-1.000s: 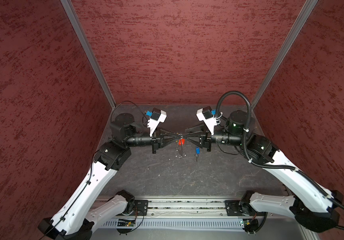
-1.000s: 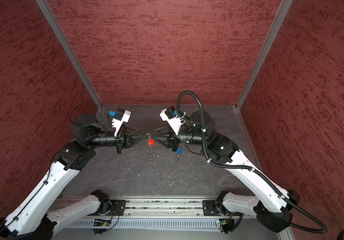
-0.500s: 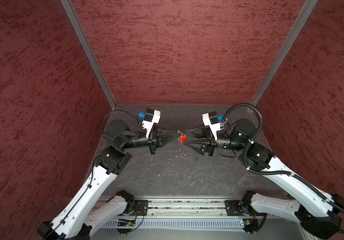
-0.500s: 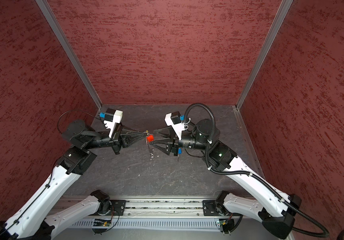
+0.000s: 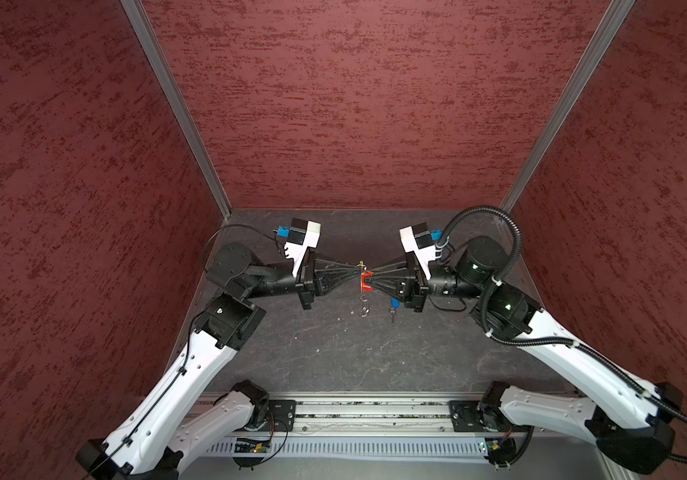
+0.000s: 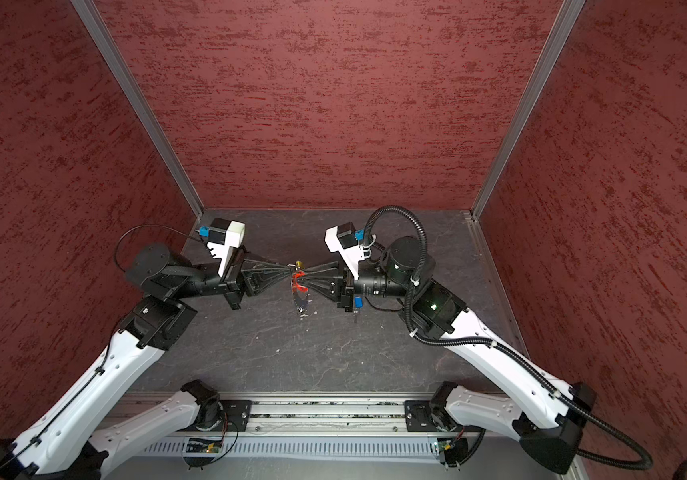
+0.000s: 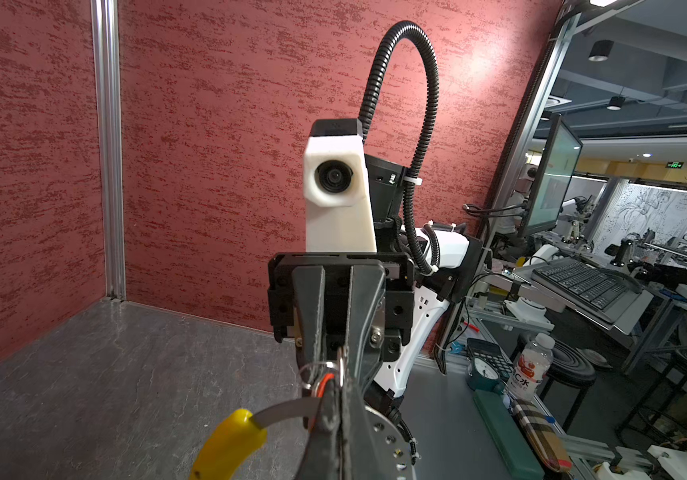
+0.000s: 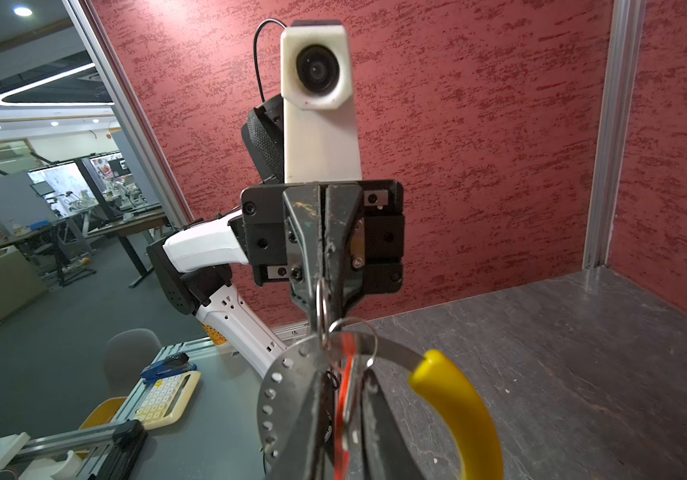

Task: Remove the keys from the keyring

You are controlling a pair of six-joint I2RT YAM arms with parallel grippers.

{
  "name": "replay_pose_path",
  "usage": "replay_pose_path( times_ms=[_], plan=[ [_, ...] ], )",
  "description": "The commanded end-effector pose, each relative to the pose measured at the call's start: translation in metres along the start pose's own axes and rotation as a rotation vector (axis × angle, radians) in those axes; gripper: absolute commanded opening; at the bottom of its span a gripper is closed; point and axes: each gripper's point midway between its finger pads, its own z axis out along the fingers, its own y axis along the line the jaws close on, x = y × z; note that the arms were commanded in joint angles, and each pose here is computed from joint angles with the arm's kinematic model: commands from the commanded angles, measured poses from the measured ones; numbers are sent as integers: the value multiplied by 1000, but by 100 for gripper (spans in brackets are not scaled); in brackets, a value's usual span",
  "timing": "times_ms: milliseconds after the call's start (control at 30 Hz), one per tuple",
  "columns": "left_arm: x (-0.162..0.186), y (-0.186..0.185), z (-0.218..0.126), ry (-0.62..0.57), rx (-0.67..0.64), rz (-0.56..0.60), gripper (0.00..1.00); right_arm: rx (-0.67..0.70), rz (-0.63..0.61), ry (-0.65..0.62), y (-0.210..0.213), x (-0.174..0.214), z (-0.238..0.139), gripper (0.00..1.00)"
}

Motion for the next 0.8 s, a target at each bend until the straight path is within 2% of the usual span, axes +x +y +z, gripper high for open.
replay_pose_path(
  times_ms=[0,100,767],
  plan=[
    [-6,-1,-2,-33,-15,22,0,-34,-29,-22,7,-8,1,8],
    [-7,-1,-2,-41,-24,22,0,-39,-27,-17,7,-7,2,0],
    [-11,3,-1,-77,-23,8,0,-38,8,82,-2,15,19,0]
  ],
)
